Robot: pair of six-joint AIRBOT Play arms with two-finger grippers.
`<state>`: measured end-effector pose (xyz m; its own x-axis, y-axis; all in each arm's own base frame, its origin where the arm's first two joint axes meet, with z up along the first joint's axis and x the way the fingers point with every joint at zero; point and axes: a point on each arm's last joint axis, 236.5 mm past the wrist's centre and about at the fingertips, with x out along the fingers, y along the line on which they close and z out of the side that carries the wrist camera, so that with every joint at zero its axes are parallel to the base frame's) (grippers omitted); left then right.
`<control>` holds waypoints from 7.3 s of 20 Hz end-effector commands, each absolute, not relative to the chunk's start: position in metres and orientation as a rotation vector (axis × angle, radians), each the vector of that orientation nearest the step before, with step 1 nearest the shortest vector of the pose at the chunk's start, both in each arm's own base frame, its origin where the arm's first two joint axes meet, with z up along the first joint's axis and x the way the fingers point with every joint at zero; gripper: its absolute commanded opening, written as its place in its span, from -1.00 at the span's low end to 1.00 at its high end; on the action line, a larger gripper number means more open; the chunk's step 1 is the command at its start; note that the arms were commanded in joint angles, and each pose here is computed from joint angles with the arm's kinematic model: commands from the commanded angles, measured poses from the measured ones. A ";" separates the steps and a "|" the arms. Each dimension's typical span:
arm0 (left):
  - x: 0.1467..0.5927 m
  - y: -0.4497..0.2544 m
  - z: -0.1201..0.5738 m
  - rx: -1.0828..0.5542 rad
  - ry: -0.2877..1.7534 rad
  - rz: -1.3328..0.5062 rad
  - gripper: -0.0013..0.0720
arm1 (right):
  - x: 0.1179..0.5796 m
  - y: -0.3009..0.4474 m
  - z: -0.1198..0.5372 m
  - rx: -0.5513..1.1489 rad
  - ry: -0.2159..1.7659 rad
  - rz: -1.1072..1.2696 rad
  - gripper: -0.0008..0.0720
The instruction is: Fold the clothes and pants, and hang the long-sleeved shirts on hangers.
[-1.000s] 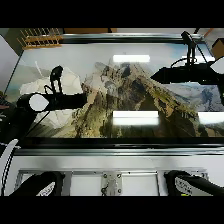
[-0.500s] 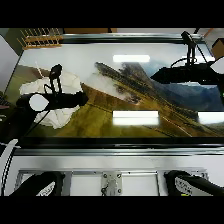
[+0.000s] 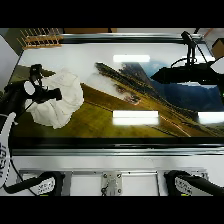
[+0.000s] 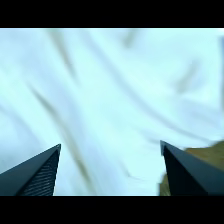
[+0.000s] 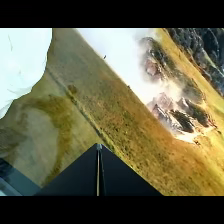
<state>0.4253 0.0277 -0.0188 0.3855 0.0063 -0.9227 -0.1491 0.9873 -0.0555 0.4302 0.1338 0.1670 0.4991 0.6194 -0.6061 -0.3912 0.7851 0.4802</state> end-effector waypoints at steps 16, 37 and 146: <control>0.422 -0.187 0.068 0.017 1.066 -0.342 -0.91 | 0.430 0.134 0.167 0.293 0.846 0.625 -0.94; 0.411 -0.171 0.066 -0.065 1.117 -0.273 0.87 | 0.420 0.006 0.209 0.493 0.747 0.408 -0.91; 0.308 -0.220 -0.053 -0.444 1.542 -0.738 0.84 | 0.296 0.172 0.099 0.256 1.119 0.585 -0.95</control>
<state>0.3167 -0.2037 -0.0573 -0.0525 -0.6122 -0.7889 0.1402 0.7777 -0.6128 0.2962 0.1722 0.0995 0.3084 0.5603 -0.7687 -0.3111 0.8231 0.4751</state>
